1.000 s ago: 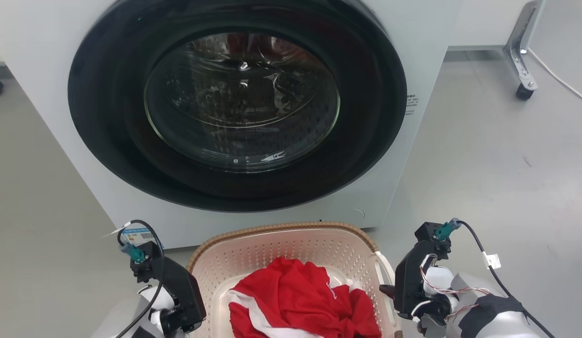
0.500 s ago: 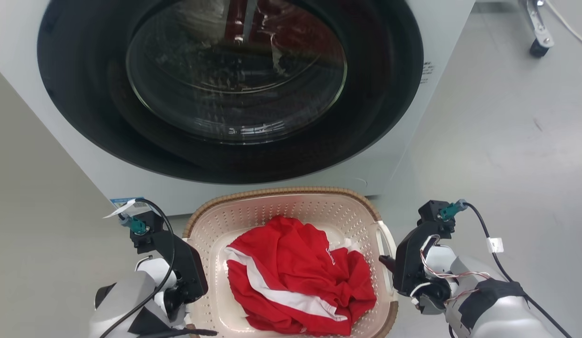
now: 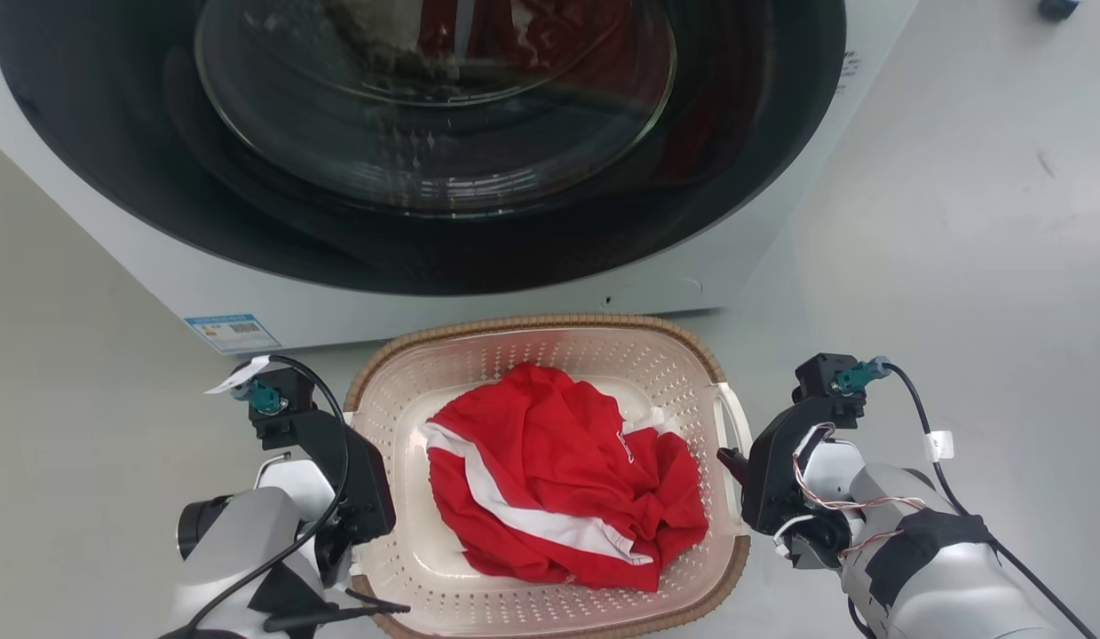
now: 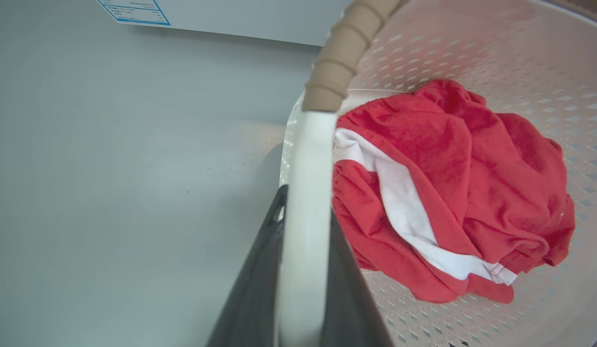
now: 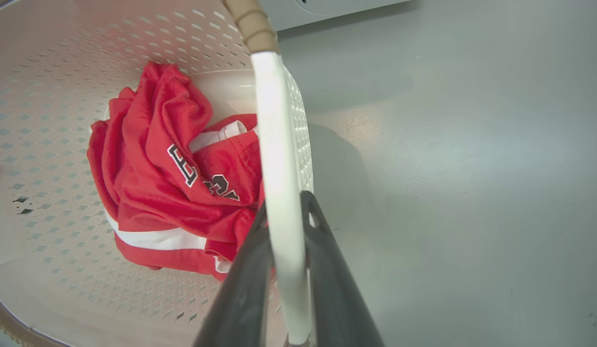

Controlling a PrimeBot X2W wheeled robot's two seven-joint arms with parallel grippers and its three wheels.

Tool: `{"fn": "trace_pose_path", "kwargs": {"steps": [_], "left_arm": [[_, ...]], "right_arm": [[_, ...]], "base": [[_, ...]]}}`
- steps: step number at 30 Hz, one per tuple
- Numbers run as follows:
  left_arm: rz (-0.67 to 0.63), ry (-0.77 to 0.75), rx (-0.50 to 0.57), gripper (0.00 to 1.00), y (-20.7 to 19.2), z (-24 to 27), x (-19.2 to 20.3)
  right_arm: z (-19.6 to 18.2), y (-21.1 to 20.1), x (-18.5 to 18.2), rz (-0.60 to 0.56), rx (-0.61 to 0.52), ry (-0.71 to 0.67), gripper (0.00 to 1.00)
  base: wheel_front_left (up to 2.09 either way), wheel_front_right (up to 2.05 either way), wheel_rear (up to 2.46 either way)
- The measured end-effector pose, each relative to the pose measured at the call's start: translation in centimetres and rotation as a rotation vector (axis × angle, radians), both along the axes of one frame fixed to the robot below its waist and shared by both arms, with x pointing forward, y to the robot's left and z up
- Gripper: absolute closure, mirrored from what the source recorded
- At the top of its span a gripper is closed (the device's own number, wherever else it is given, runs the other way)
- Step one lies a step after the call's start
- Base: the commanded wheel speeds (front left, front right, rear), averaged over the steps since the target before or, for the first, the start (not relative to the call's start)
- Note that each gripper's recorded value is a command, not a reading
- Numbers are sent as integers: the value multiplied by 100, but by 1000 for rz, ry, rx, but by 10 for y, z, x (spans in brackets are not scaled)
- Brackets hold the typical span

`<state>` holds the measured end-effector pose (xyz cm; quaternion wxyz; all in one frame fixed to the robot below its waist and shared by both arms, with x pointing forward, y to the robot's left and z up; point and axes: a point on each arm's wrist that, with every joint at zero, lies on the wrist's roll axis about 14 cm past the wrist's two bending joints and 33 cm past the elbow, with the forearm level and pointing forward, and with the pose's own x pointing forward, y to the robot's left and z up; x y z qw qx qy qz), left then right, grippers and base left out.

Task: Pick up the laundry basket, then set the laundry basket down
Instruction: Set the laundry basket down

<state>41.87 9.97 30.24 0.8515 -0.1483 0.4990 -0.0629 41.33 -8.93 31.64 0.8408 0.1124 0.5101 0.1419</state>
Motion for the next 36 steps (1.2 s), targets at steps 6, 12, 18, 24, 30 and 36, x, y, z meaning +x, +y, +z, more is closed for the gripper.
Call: {"fn": "trace_pose_path", "kwargs": {"steps": [6,12,18,24,30,36], "left_arm": [[-1,18,2,100,0,-18,0],[-1,26,10,100,-1,-39,5],[8,39,16,100,0,-59,8],[14,41,18,100,0,-78,15],[7,54,26,100,0,-99,15],[3,74,27,100,0,-118,11]], "right_arm": [[-16,0,4,2,-5,18,100],[-37,0,11,2,-9,28,100],[-59,1,13,-4,-9,43,100],[-81,2,17,8,-17,48,100],[-103,2,16,13,-21,64,100],[-120,2,20,7,-22,65,100]], "base": [[0,0,0],[0,0,0],[0,0,0],[0,0,0],[0,0,0],[0,0,0]]}}
